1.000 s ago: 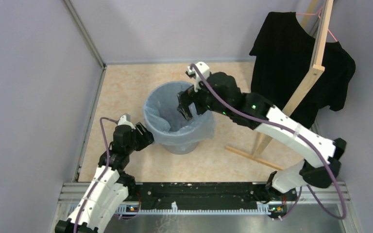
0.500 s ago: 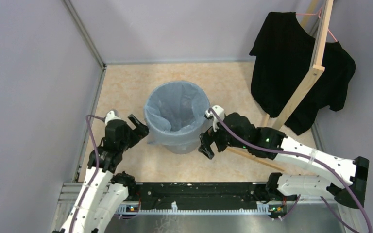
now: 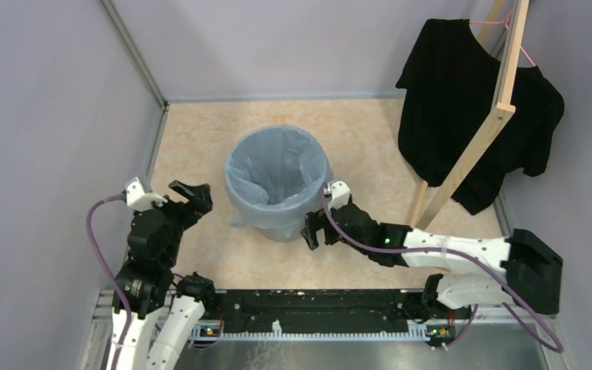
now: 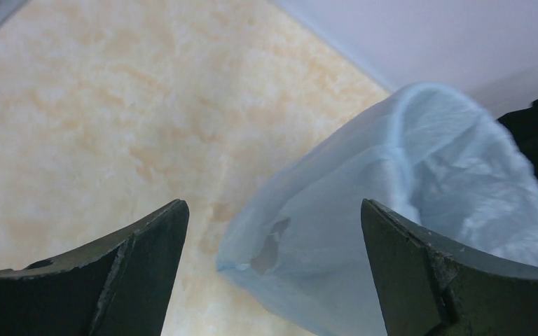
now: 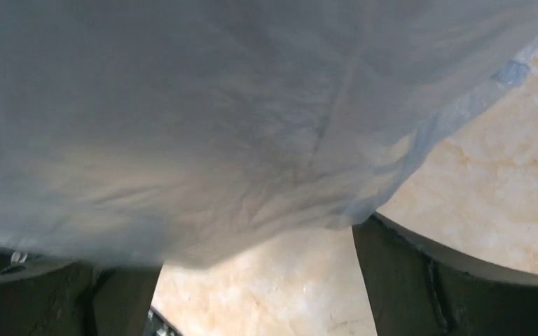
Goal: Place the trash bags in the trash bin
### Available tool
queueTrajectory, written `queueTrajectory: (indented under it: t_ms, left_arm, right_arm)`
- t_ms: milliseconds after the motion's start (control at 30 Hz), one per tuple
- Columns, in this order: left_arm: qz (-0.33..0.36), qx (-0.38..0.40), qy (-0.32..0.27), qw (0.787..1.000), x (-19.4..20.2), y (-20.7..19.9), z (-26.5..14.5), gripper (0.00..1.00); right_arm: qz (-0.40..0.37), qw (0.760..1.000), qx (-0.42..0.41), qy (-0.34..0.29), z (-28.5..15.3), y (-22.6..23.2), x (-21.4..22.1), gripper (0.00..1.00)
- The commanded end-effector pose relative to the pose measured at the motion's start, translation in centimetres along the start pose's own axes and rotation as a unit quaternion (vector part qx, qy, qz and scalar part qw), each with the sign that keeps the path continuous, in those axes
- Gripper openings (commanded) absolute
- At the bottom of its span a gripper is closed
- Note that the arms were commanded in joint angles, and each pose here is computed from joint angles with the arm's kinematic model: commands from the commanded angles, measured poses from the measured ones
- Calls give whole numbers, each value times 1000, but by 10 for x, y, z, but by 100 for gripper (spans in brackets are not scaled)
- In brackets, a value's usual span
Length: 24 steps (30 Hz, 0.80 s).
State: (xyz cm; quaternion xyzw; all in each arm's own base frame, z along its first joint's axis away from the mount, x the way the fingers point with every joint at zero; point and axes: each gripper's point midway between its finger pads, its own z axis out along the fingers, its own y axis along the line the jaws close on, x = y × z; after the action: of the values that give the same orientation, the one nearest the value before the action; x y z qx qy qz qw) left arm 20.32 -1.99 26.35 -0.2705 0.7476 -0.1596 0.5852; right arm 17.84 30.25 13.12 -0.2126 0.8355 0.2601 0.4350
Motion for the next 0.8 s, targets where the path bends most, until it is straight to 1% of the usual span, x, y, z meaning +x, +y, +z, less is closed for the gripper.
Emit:
queueTrajectory:
  t_ms: [0, 100, 200, 333, 467, 633, 767]
  left_arm:
    - [35, 68, -100, 992, -64, -38, -22, 99]
    - [53, 97, -114, 987, -72, -47, -32, 99]
    - [75, 114, -110, 985, -66, -48, -37, 99]
    - [99, 92, -116, 984, -64, -33, -41, 99]
    - [112, 73, -117, 984, -58, -19, -44, 99]
    - [113, 79, -112, 984, -47, -12, -44, 99]
    - [117, 84, -108, 984, -40, -11, -40, 99]
  right_arm:
    - [59, 993, 23, -103, 35, 8, -36, 99]
    - [75, 990, 23, -116, 63, 17, -37, 99]
    - [82, 988, 43, -126, 90, 21, -42, 99]
    - [92, 982, 74, -145, 119, 23, -52, 99]
    - [100, 976, 68, -179, 139, 34, -69, 99]
    - [88, 973, 69, -204, 166, 47, -88, 99]
    - [92, 971, 77, -206, 189, 49, -102, 98]
